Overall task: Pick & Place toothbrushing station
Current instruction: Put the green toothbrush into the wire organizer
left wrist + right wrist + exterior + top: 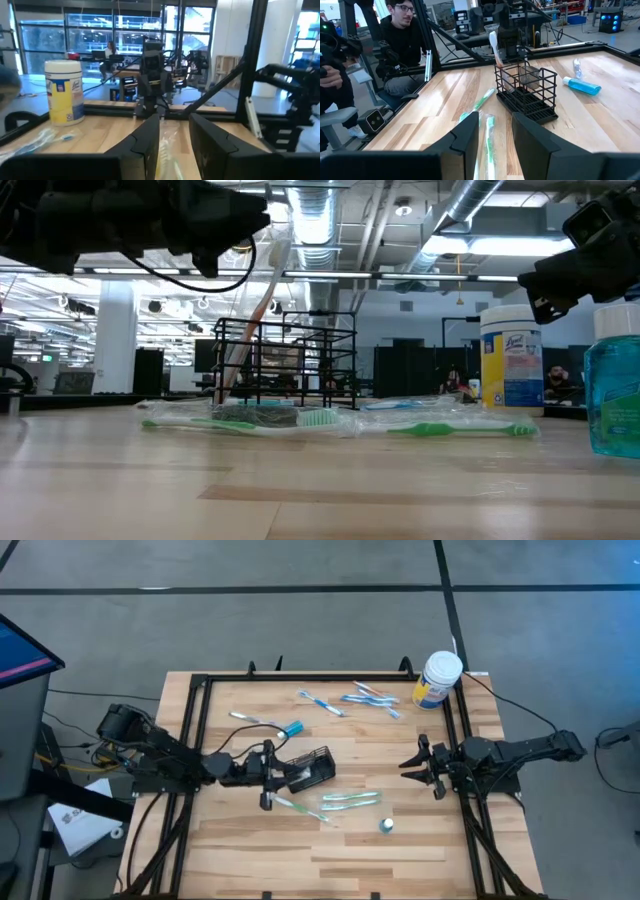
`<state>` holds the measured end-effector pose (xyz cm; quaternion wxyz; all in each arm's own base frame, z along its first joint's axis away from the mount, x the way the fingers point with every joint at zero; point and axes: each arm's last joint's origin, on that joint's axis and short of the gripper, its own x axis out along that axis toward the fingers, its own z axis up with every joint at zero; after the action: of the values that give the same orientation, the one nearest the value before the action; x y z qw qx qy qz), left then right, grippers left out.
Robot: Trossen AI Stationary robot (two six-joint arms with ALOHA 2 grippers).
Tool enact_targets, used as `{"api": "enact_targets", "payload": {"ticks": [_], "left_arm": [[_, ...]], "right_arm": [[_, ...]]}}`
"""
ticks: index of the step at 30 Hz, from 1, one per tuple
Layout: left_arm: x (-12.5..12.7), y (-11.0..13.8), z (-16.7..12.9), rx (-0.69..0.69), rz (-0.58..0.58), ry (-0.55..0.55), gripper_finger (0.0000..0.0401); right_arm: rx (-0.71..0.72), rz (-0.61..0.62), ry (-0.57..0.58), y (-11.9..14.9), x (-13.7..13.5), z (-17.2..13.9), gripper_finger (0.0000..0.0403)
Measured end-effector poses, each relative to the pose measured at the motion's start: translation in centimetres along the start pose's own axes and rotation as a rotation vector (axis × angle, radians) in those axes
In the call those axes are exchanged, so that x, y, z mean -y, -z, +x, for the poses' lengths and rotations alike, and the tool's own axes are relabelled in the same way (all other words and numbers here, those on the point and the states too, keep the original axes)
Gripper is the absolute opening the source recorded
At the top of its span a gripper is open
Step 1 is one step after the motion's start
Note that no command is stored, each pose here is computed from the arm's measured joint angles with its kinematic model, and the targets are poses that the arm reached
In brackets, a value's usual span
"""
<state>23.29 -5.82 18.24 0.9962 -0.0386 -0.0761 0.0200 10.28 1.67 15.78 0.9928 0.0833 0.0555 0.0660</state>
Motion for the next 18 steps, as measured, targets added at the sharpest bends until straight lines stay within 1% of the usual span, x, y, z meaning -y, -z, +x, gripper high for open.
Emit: {"api": "enact_targets", "payload": {"ticks": [3, 9, 13, 18], "left_arm": [[0.4, -0.4, -0.3, -0.005, -0.01, 0.017, 0.01], [1.8, -0.4, -1.1, -0.079, 0.006, 0.08, 0.0095], [2.6, -0.6, -1.6, -0.08, 0.008, 0.068, 0.0081], [2.8, -0.7, -1.7, -0.077, 0.013, 0.069, 0.0061]], "right_arm": [[0.0, 0.0, 0.0, 0.0, 0.0, 0.0, 0.0109], [0.0, 0.0, 0.0, 0.0, 0.0, 0.0, 0.0109], [0.0, 0.048, 0.0, 0.0, 0.0, 0.0, 0.0109], [-0.004, 0.086, -0.005, 0.0, 0.0, 0.0, 0.0109]]}}
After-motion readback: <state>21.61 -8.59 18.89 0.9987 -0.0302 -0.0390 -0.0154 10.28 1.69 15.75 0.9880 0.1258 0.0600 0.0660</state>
